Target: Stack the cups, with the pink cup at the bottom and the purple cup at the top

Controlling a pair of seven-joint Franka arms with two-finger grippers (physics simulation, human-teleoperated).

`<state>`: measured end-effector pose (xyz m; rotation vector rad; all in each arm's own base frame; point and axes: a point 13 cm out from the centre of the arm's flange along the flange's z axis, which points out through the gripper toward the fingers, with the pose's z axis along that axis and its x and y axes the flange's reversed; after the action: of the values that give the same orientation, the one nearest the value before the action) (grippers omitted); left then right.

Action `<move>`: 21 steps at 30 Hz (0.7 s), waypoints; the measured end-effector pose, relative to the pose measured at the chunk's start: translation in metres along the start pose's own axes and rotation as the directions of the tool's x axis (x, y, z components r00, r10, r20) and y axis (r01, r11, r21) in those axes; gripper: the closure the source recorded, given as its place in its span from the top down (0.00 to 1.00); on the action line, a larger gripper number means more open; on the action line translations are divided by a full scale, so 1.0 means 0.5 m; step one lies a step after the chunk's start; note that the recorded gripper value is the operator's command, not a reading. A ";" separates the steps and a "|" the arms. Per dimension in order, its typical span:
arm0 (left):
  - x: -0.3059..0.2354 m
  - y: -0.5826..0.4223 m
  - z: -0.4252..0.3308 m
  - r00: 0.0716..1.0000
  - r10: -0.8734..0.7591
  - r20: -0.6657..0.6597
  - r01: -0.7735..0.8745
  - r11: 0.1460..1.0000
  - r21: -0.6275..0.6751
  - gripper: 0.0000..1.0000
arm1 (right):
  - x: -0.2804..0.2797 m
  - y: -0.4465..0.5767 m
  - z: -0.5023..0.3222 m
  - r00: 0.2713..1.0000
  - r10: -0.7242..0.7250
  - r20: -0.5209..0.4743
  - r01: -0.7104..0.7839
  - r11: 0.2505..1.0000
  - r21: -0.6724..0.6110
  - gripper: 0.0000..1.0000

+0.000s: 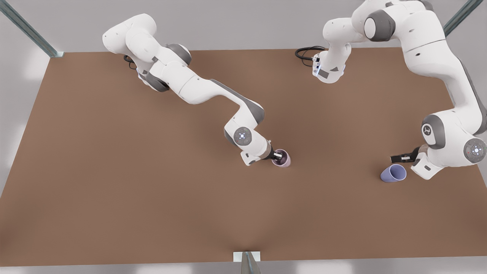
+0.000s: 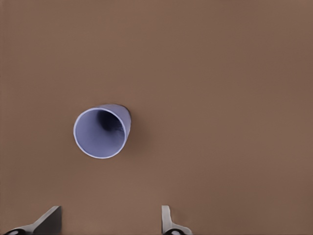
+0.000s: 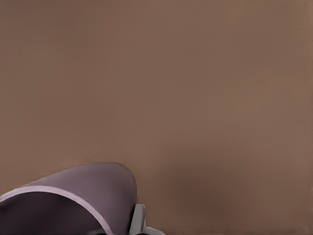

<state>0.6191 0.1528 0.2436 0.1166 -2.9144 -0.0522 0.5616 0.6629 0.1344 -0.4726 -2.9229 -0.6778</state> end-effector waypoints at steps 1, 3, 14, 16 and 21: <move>-0.013 0.030 0.024 1.000 0.002 0.015 -0.002 1.000 -0.006 1.00 | 0.002 -0.004 0.002 1.000 -0.002 0.001 0.002 1.000 0.012 0.21; -0.040 0.079 0.065 0.999 0.012 0.048 -0.011 1.000 -0.020 1.00 | 0.007 -0.015 0.007 1.000 -0.007 0.000 0.007 0.999 0.038 0.21; -0.104 0.168 0.235 0.987 0.115 0.113 -0.109 0.992 -0.061 1.00 | 0.070 -0.048 0.059 0.999 -0.053 -0.003 0.053 0.988 0.142 0.95; -0.106 0.166 0.256 0.985 0.131 0.111 -0.125 0.990 -0.060 1.00 | 0.073 -0.046 0.061 0.999 -0.054 -0.001 0.053 0.989 0.141 0.95; -0.094 0.141 0.293 0.982 0.159 0.097 -0.157 0.987 -0.030 0.42 | 0.075 -0.030 0.035 0.999 -0.054 0.006 0.052 0.989 0.135 0.98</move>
<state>0.6270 0.2310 0.0937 -0.1252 -3.0105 -0.0665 0.5205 0.6680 0.1189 -0.3862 -2.9744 -0.4804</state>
